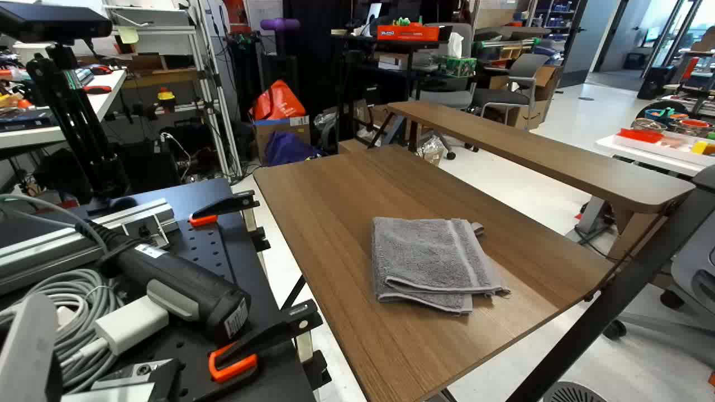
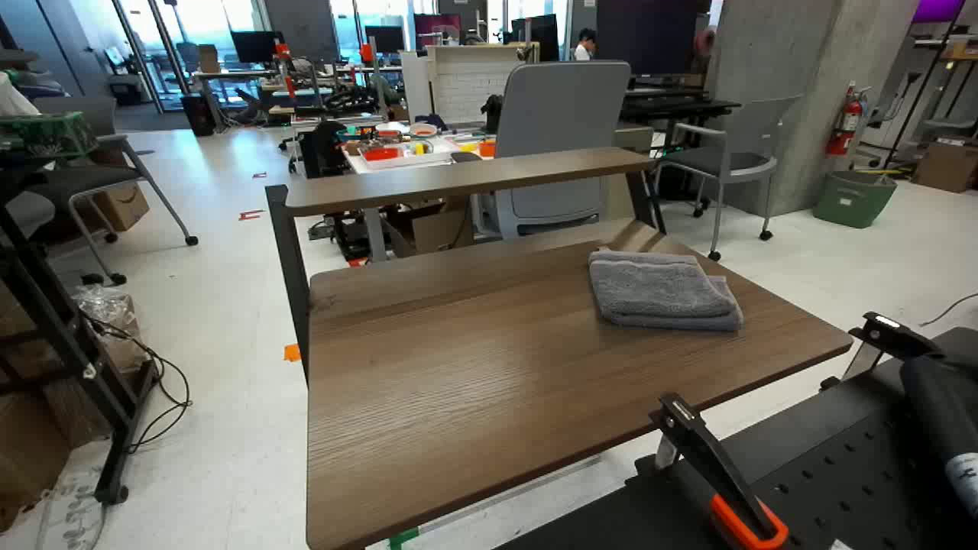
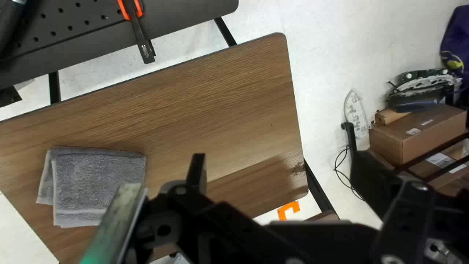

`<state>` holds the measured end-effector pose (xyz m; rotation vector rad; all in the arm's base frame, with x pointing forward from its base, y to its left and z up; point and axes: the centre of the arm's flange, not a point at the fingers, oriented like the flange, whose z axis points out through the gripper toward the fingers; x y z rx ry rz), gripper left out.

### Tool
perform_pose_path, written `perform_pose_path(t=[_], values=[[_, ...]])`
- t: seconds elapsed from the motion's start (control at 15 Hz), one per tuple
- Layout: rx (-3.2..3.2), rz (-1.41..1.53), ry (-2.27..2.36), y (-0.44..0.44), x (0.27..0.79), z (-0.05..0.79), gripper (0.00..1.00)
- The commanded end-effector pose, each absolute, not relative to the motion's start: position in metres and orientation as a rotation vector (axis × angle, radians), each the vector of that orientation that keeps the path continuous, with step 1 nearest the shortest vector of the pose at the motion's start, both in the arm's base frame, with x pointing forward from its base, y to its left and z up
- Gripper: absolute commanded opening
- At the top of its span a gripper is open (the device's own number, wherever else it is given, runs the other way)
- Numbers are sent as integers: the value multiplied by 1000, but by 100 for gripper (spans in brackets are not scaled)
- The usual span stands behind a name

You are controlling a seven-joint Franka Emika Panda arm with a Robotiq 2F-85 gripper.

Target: Move the grey towel to the left

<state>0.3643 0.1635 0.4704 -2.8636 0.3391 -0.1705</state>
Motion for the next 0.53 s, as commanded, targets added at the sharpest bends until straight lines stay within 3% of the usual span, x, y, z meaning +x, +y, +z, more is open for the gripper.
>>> perform_pose_path(t=[0.0,0.47], values=[[-2864,-170,339,163,364,470,100],[-2915,-263,497,137,391,439,100]])
